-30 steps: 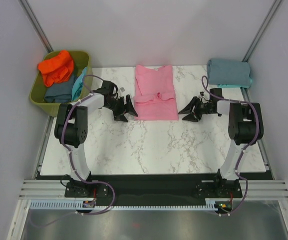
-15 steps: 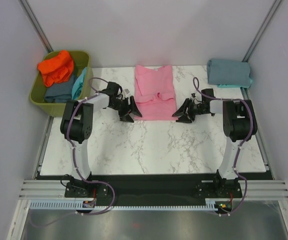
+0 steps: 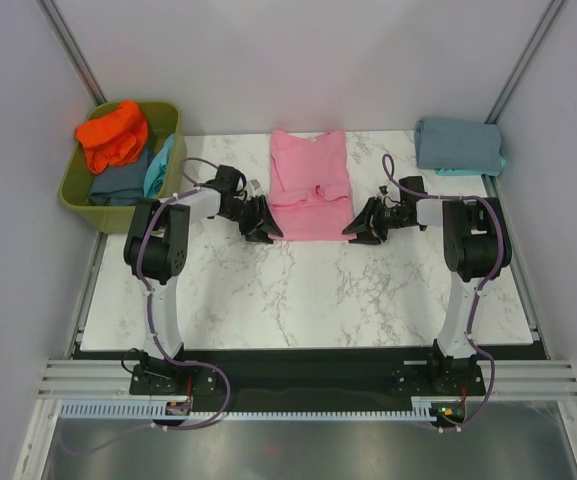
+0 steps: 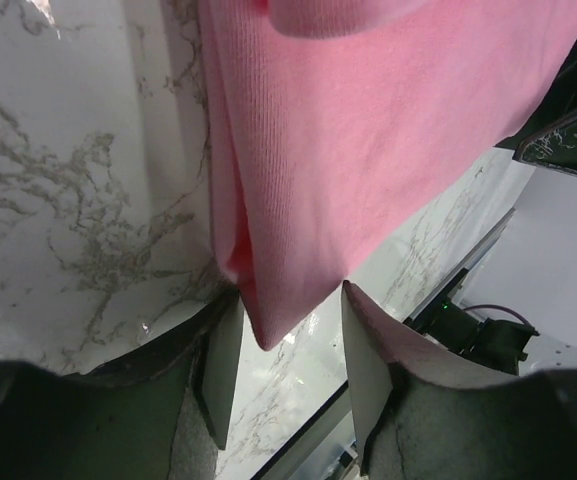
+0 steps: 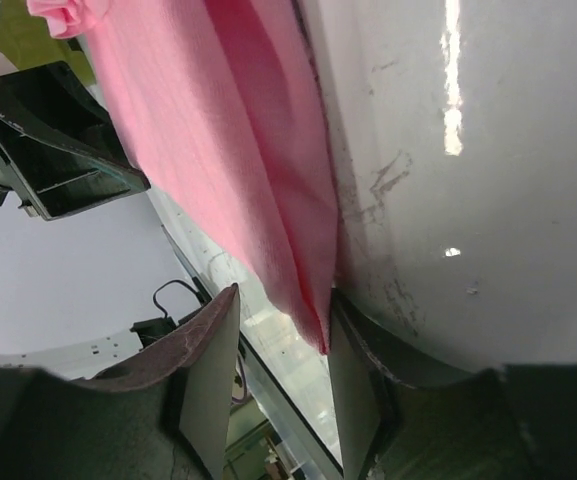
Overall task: Fold and stack the t-shirts
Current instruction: Fold the tshirt
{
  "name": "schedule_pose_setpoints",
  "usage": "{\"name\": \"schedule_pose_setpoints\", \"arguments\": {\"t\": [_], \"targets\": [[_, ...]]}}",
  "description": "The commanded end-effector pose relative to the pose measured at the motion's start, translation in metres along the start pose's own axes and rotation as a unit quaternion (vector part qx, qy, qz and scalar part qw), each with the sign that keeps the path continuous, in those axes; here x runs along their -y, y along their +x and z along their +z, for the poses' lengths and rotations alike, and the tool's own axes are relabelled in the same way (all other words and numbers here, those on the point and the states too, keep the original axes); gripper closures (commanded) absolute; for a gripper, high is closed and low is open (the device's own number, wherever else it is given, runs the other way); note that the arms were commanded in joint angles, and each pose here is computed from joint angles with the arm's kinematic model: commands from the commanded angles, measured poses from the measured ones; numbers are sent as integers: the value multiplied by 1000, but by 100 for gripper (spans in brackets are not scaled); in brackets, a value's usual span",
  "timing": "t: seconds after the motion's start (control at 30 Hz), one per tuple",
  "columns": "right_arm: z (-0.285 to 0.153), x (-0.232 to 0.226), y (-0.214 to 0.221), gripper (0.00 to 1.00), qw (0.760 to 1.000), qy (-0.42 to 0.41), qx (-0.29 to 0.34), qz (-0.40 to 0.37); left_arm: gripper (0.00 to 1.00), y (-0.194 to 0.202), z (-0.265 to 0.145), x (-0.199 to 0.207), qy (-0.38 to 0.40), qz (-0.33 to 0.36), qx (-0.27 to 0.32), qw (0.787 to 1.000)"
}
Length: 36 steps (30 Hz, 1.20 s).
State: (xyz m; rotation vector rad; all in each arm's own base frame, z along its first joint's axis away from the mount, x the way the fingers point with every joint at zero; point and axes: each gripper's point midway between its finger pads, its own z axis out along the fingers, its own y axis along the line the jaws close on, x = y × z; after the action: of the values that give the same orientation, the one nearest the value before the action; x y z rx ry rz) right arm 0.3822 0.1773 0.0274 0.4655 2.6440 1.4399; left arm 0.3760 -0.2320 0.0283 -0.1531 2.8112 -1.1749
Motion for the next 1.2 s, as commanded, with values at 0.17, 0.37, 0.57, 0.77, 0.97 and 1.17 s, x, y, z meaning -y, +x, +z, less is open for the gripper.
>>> {"name": "schedule_pose_setpoints", "arguments": {"t": [0.17, 0.37, 0.57, 0.77, 0.97, 1.17], "targets": [[-2, 16, -8, 68, 999, 29, 24, -21, 64, -6, 6, -5, -11, -5, 11, 1000], [-11, -1, -15, 99, 998, 16, 37, -43, 98, -8, -11, 11, -5, 18, 27, 999], [-34, -36, -18, 100, 995, -6, 64, -75, 98, -5, -39, 37, 11, 44, 55, 997], [-54, -57, 2, 100, 993, -20, 75, -90, 98, 5, -61, 60, 25, 71, 74, 994], [-70, -71, 22, 100, 991, -31, 85, -98, 98, 12, -84, 80, 39, 94, 97, 990], [-83, -84, 32, 100, 988, -41, 98, -112, 98, 29, -96, 82, 43, 100, 104, 989]]}}
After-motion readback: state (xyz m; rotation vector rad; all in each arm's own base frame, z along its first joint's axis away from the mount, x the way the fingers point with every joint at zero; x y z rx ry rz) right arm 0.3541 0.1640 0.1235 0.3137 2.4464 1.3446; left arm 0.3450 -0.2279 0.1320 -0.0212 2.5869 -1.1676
